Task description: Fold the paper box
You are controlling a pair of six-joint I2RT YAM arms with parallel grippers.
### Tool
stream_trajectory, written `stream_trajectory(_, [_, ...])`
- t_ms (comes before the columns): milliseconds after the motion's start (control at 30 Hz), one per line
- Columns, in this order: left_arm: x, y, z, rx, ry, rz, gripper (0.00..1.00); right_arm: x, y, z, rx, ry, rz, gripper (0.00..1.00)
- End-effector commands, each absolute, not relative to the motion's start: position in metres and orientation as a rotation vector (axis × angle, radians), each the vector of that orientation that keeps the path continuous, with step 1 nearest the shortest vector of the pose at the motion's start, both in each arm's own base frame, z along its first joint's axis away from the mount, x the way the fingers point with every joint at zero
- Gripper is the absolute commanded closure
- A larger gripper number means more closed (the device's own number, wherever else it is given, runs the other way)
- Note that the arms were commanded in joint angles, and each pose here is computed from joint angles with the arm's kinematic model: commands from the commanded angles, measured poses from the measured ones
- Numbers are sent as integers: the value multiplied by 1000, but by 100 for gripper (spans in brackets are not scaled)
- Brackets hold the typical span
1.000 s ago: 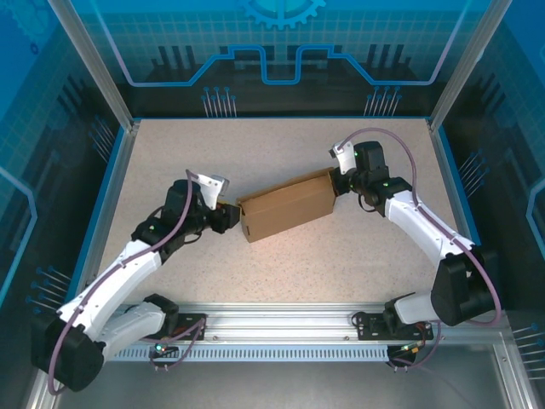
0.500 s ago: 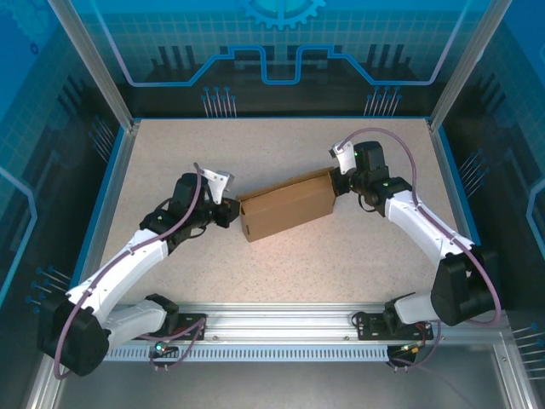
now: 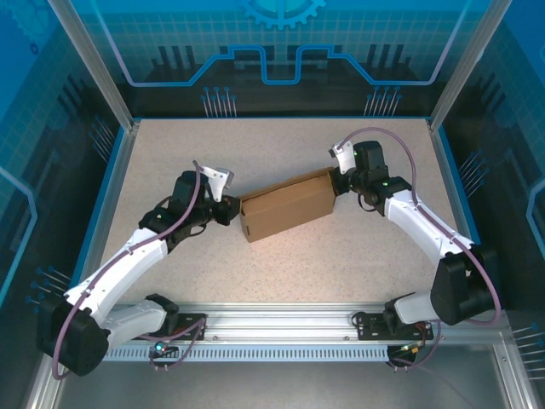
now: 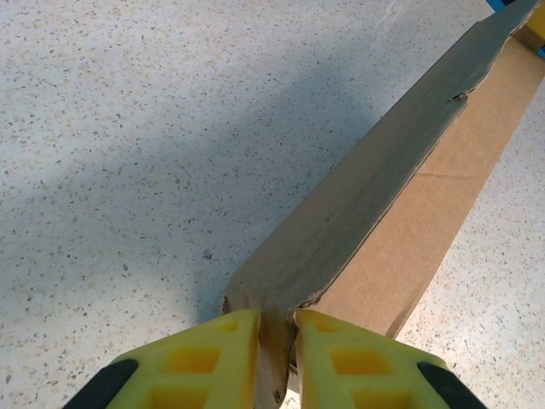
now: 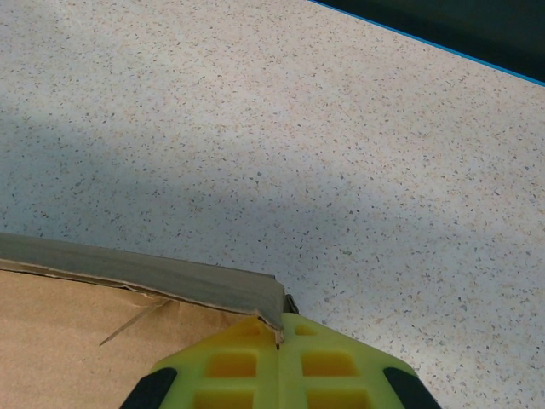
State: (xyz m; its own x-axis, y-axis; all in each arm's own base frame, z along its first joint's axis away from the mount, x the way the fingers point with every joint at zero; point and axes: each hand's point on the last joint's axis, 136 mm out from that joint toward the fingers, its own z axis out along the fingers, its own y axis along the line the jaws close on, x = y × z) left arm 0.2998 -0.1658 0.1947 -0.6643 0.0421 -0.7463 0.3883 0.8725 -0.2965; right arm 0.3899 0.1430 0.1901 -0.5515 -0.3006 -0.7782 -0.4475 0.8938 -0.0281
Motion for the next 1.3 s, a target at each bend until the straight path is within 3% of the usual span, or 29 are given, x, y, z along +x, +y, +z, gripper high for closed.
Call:
stream_trajectory(0, [301, -166, 202, 290, 2253, -556, 81, 378, 147, 169, -565, 2288, 232, 97])
stream_trajectory(200, [298, -167, 203, 263, 2289, -566, 85, 377, 147, 167, -561, 2290, 238, 97])
stream_trajectory(567, [294, -164, 201, 158, 2340, -587, 100, 376, 148, 169, -555, 2283, 244, 97])
stream_trajectory(1267, [296, -179, 207, -228, 2368, -853, 100, 368, 151, 171, -536, 2266, 256, 98])
